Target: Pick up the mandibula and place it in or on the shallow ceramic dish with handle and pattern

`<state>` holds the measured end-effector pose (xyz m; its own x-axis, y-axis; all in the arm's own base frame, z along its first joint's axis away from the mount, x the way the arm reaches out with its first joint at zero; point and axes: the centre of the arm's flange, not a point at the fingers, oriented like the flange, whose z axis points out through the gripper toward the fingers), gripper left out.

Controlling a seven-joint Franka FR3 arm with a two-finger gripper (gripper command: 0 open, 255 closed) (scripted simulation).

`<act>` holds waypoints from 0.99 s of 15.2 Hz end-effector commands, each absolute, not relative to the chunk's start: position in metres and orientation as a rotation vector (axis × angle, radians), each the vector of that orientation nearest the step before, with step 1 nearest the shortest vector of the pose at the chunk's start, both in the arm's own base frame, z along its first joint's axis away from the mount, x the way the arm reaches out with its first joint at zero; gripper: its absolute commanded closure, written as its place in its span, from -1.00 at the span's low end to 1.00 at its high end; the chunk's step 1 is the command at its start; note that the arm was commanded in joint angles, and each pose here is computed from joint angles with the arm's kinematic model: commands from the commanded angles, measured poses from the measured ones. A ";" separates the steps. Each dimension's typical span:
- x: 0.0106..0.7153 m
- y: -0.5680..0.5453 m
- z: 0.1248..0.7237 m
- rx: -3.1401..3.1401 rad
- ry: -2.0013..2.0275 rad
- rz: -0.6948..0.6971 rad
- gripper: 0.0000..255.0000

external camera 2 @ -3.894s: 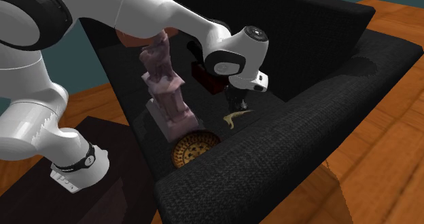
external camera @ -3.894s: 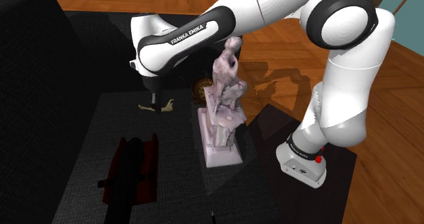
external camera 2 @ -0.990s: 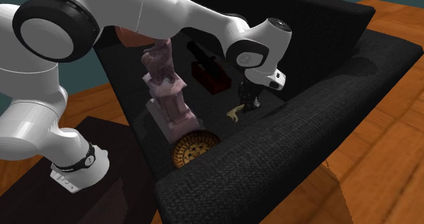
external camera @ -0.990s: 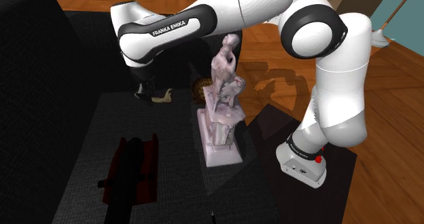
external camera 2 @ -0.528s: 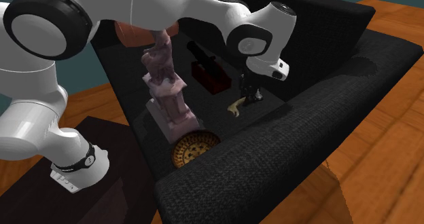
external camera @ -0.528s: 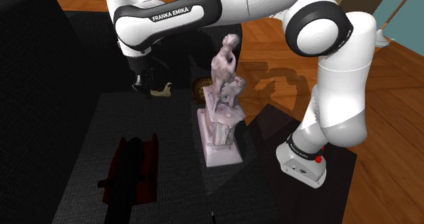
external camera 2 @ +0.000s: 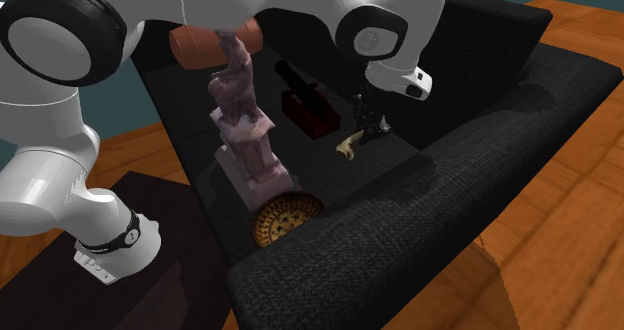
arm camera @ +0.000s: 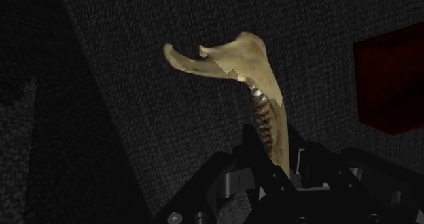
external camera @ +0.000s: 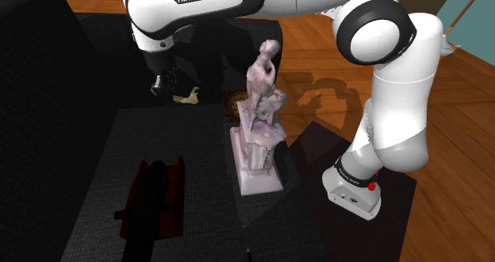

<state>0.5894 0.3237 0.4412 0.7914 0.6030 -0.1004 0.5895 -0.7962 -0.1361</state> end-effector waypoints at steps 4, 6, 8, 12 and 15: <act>0.570 0.290 0.452 -2.880 -0.961 0.212 1.00; 0.558 0.267 0.453 -2.880 -0.961 0.212 1.00; 0.545 0.243 0.455 -2.880 -0.961 0.212 1.00; 0.519 0.197 0.457 -2.880 -0.961 0.212 1.00; 0.500 0.163 0.459 -2.880 -0.961 0.212 1.00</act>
<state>0.5035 0.1765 0.4586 0.7919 0.6023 -0.1007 0.5888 -0.7968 -0.1356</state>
